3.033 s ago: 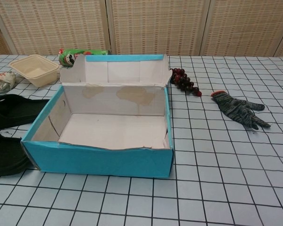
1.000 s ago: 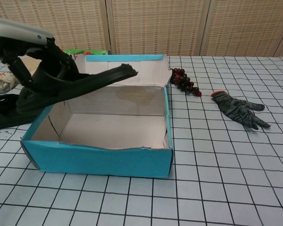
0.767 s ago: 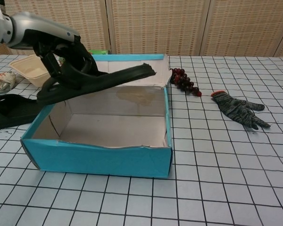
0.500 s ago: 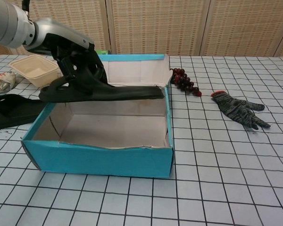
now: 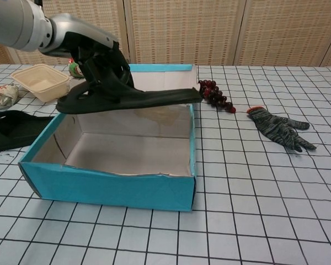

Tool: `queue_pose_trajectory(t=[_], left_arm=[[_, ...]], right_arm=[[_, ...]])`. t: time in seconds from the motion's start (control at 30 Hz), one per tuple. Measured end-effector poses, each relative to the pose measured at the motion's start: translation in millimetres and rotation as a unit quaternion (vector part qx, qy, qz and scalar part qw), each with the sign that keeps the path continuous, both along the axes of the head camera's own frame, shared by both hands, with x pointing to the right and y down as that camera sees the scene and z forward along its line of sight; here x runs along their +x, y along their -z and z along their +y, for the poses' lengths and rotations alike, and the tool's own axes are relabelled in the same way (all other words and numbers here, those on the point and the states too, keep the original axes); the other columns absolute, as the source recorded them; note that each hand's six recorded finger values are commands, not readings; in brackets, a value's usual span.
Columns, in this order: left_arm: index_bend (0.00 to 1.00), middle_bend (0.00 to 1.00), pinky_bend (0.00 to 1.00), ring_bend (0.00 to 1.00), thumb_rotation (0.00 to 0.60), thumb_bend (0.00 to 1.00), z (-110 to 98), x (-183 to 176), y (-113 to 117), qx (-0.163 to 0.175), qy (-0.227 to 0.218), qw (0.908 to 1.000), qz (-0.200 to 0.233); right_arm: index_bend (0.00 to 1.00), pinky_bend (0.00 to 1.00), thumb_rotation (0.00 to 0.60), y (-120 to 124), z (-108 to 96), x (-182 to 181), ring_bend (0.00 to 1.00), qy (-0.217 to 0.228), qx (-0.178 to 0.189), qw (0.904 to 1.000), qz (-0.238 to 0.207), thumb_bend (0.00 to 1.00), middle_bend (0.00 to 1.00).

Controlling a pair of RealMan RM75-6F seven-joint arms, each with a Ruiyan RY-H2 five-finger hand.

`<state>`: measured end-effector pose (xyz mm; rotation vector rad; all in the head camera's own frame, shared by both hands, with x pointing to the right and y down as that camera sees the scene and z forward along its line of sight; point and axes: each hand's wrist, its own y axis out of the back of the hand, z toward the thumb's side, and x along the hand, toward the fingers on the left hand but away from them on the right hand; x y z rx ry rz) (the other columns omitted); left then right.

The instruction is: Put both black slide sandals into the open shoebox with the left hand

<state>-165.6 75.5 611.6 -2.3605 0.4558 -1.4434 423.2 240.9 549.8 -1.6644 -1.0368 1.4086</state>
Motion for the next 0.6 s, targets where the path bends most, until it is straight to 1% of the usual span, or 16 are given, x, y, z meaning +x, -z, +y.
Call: queue_pose_trajectory(t=[0.07,0.33,0.6], left_arm=[[0.61,0.75,0.63,0.65,0.6,0.57,1,3,2,0.006,0.006,0.9999,0.011],[0.61,0.75,0.63,0.65,0.6,0.57,6,12,0,0.004,0.019,0.9991,0.038],[0.61,0.75,0.63,0.65,0.6,0.57,7,-4,-17,0.008,0.021,0.9997,0.005]], right_arm=[[0.0,0.0,0.6,0,0,-1,0.0,0.002,-0.001,1.0,-0.001,0.2,0.0],[0.0,0.0,0.6,1,1,-1,0.0,0.003,-0.002,1.0,-0.004,0.2,0.0],[0.0,0.0,0.6,1,1,-1,0.0,0.003,-0.002,1.0,-0.005,0.2,0.0]])
